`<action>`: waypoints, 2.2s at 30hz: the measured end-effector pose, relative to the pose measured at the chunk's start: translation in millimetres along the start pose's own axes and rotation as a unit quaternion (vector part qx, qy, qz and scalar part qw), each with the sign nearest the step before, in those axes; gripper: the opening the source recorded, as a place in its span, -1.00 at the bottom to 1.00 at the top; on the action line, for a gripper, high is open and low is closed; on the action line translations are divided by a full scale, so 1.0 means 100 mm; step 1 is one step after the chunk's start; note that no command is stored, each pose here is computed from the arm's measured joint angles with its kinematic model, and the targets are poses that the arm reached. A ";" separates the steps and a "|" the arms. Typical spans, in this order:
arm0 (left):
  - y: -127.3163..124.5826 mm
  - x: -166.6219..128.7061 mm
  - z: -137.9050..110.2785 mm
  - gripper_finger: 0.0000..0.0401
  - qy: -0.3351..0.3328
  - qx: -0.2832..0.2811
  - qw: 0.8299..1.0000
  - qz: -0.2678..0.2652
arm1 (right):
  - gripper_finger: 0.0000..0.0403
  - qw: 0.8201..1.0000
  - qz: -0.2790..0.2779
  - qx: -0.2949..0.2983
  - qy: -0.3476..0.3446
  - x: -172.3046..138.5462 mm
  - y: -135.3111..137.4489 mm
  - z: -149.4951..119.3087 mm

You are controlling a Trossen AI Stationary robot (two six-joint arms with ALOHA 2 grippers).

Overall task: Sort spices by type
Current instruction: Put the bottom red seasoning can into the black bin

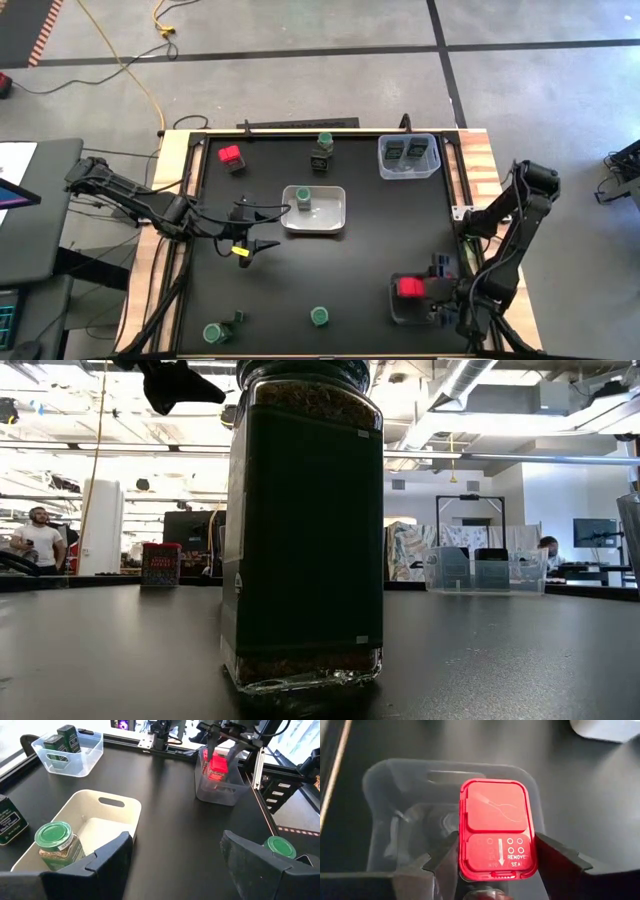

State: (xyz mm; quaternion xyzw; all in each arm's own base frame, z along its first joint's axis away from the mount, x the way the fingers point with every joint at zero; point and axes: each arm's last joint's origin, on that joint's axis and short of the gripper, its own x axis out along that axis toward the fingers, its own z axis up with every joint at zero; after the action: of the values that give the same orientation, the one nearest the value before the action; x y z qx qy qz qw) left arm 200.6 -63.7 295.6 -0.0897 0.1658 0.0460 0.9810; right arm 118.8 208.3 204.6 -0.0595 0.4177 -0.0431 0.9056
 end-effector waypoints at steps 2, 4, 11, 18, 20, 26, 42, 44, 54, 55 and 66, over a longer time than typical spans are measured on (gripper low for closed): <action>0.00 0.00 0.00 0.45 0.000 0.000 1.000 0.000 | 0.24 1.000 0.009 0.006 -0.007 0.02 0.00 0.01; 0.00 0.00 0.00 0.45 0.000 0.001 1.000 0.001 | 0.24 1.000 0.013 0.009 -0.009 0.05 -0.01 -0.02; 0.00 0.00 0.00 0.45 0.000 0.004 1.000 0.001 | 0.24 1.000 0.006 -0.010 -0.011 0.08 -0.03 -0.04; 0.00 0.00 0.00 0.45 0.000 0.005 1.000 0.001 | 0.24 1.000 0.011 -0.013 0.000 0.09 -0.03 -0.04; 0.00 0.00 0.00 0.45 0.000 0.005 1.000 0.001 | 0.24 1.000 0.012 -0.013 0.001 0.09 -0.03 -0.04; 0.00 0.00 0.00 0.45 0.000 0.005 1.000 0.001 | 0.24 1.000 0.012 -0.008 0.001 0.08 -0.03 -0.04; 0.00 0.00 0.00 0.45 0.000 0.005 1.000 0.002 | 0.24 1.000 0.014 -0.005 0.002 0.08 -0.03 -0.04; 0.00 0.00 0.00 0.45 0.000 0.005 1.000 0.002 | 0.24 1.000 0.014 -0.005 0.002 0.08 -0.03 -0.04; 0.00 0.00 0.00 0.45 0.000 0.006 1.000 0.002 | 0.24 1.000 0.006 -0.013 0.007 0.08 -0.05 -0.05; 0.00 0.00 0.00 0.45 0.000 0.006 1.000 0.002 | 0.24 1.000 0.006 -0.013 0.008 0.08 -0.05 -0.05; 0.00 0.00 0.00 0.45 0.000 0.006 1.000 0.002 | 0.50 1.000 -0.003 -0.018 0.008 0.09 -0.07 -0.06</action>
State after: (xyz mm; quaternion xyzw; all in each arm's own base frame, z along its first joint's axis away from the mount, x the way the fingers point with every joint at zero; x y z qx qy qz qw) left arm 200.6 -63.5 295.7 -0.0837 0.1663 0.0468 0.9814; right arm 119.8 200.3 195.4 -0.0770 0.4259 -0.0385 0.9007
